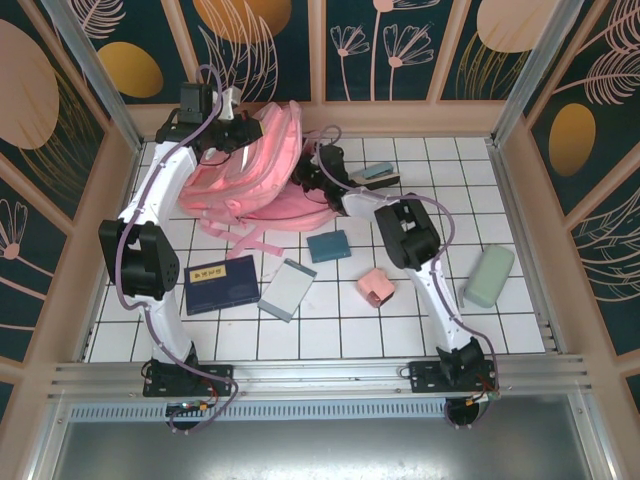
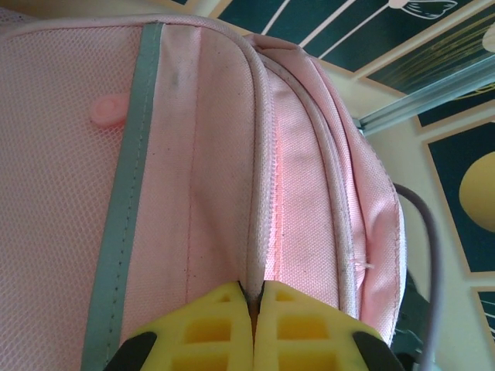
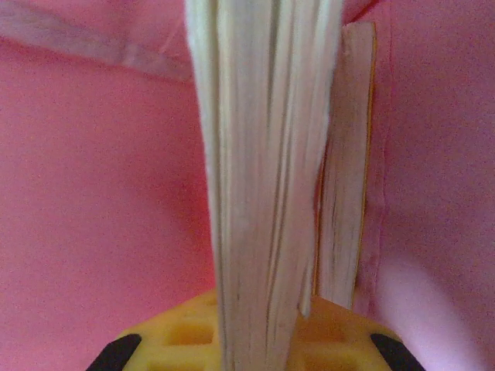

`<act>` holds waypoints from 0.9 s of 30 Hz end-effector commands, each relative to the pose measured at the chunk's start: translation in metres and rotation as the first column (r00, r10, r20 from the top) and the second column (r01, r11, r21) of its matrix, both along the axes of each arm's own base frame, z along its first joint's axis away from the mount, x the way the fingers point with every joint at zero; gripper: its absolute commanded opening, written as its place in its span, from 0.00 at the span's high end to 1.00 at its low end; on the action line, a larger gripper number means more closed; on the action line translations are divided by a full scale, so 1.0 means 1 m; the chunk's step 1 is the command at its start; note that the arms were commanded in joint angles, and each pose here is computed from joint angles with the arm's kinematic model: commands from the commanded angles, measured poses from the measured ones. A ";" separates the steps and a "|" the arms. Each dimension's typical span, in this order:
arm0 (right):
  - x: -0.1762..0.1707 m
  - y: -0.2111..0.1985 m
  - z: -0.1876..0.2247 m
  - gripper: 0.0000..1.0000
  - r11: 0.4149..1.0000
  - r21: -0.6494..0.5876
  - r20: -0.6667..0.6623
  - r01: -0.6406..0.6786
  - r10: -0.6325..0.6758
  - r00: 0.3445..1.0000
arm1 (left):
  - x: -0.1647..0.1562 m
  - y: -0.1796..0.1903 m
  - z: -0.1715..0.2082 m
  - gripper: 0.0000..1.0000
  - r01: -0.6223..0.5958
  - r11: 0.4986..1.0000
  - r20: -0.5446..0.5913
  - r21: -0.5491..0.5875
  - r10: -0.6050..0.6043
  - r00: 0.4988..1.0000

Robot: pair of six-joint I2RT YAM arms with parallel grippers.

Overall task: Pack the student bag
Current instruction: Place the book in the student bag.

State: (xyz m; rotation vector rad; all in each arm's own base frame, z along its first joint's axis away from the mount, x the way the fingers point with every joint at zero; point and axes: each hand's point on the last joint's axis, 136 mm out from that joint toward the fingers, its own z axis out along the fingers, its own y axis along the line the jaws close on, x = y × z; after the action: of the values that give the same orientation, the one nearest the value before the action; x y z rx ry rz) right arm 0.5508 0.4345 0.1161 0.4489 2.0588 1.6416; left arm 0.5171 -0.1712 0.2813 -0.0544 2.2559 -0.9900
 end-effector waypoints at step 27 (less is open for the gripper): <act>-0.003 0.003 -0.035 0.80 0.959 -0.275 -0.114 -0.074 0.043 0.993 | -0.002 -0.009 0.048 1.00 0.062 0.995 0.162 -0.075 -0.049 0.986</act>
State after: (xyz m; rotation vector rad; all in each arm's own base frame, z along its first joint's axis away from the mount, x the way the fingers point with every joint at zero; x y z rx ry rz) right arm 0.5504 0.4293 0.0924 0.3898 2.3244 1.3263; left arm 0.5165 -0.1750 0.2750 -0.0451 2.2532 -1.0239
